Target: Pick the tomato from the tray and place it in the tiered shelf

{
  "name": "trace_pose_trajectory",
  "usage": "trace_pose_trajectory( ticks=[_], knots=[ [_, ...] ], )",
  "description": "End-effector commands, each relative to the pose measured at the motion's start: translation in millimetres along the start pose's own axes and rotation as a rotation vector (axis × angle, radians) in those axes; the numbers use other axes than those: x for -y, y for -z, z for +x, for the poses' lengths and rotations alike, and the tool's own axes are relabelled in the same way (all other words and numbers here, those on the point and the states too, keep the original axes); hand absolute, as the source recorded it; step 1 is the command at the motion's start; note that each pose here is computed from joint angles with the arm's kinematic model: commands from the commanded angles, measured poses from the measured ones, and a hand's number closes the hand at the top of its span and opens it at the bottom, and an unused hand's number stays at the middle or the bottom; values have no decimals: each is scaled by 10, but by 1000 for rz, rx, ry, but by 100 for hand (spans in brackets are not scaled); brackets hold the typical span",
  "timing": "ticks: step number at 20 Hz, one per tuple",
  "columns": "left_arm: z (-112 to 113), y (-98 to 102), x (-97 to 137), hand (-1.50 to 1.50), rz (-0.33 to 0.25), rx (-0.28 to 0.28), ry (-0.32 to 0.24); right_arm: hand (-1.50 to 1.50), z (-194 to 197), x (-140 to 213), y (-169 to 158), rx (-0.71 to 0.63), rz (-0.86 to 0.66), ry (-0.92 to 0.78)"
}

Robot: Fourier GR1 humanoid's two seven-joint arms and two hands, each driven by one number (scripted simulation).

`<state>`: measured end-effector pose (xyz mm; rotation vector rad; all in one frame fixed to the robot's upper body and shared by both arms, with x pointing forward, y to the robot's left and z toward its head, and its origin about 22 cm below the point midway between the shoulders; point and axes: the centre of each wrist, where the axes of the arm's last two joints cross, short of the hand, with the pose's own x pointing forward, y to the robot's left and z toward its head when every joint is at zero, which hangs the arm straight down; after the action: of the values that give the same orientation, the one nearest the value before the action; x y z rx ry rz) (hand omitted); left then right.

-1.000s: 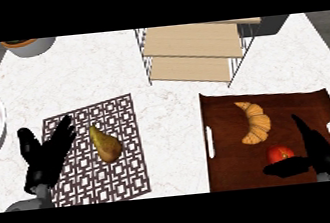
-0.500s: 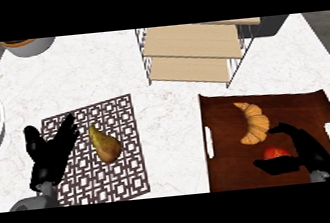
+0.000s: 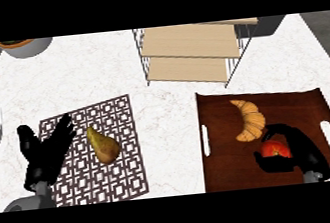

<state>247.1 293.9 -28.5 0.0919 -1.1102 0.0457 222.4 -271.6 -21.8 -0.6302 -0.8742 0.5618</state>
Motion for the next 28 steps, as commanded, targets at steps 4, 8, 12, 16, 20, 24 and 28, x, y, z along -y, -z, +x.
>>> trace_pose_trajectory(
  ticks=[4,8,12,16,20,24,28],
  knots=[
    [-18,-6,-11,0,10,-12,-7,150,959,-292,-442,280,-57,-6],
    [55,45,142,0,-56,0,34,150,1812,-752,-630,461,-19,-156],
    [62,108,210,0,-36,11,28,150,2340,-780,-1004,571,-149,-85],
    [-15,36,120,0,-15,-5,12,150,2697,-571,-1529,606,-283,-61],
    [-24,94,113,0,-25,3,17,150,3093,-325,-1761,578,-397,-29],
    [48,21,27,0,-25,-12,19,150,3312,-60,-1920,567,-447,-13],
    [141,151,28,0,-2,-8,11,150,3625,259,-2010,552,-495,-4]
  ],
)
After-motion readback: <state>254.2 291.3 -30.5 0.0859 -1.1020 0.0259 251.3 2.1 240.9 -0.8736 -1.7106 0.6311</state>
